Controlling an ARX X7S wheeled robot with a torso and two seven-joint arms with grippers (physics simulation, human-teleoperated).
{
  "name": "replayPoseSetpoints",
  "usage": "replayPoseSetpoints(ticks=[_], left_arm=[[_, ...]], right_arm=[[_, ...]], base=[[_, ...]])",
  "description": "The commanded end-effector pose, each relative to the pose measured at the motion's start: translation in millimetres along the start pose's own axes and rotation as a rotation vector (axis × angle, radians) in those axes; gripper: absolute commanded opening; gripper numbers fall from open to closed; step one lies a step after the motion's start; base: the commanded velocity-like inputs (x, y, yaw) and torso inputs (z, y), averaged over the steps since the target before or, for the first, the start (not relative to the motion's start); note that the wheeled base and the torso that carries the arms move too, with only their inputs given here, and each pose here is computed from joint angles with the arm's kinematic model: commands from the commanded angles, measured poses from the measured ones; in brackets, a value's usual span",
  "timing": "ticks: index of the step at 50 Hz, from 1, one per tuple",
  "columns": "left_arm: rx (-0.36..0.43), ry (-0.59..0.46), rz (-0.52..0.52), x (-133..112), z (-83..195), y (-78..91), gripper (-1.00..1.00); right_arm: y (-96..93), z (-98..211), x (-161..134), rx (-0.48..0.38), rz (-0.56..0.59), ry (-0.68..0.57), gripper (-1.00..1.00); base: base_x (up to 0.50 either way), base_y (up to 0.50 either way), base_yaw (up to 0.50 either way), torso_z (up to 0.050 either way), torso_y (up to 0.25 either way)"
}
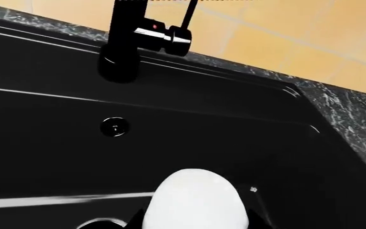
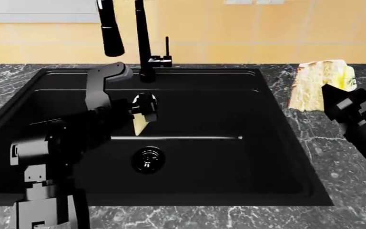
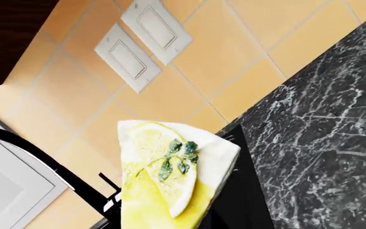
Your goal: Move the dessert items from the plate to the tray.
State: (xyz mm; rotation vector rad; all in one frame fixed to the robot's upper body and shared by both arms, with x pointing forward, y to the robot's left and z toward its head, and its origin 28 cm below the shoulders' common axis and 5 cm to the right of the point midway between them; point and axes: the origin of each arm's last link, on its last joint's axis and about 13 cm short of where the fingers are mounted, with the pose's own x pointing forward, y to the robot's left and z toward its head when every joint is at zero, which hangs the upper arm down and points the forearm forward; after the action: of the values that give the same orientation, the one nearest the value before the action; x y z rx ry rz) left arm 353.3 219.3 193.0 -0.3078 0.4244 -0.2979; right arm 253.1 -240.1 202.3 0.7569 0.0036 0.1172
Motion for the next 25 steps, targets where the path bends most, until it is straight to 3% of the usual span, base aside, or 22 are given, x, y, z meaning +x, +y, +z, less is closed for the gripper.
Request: replayPoseSetpoints(ticks=[1,25], left_arm=[[-0.007,-0.006,-0.001,0.4,1.8,-0.5,-1.0],[-0.006,-0.014,-0.005,-0.8,5.2,-2.8,-1.0]], right_arm=[[0.3,1.3,0.7,-0.014,0.006,-0.007,-1.0],[0.1,2.3,-1.1,-0.012,0.006,-0.011,-1.0]], base=[[0.0,-0.5,0.0,0.0,0.0],[0.0,-0.5,0.0,0.0,0.0]])
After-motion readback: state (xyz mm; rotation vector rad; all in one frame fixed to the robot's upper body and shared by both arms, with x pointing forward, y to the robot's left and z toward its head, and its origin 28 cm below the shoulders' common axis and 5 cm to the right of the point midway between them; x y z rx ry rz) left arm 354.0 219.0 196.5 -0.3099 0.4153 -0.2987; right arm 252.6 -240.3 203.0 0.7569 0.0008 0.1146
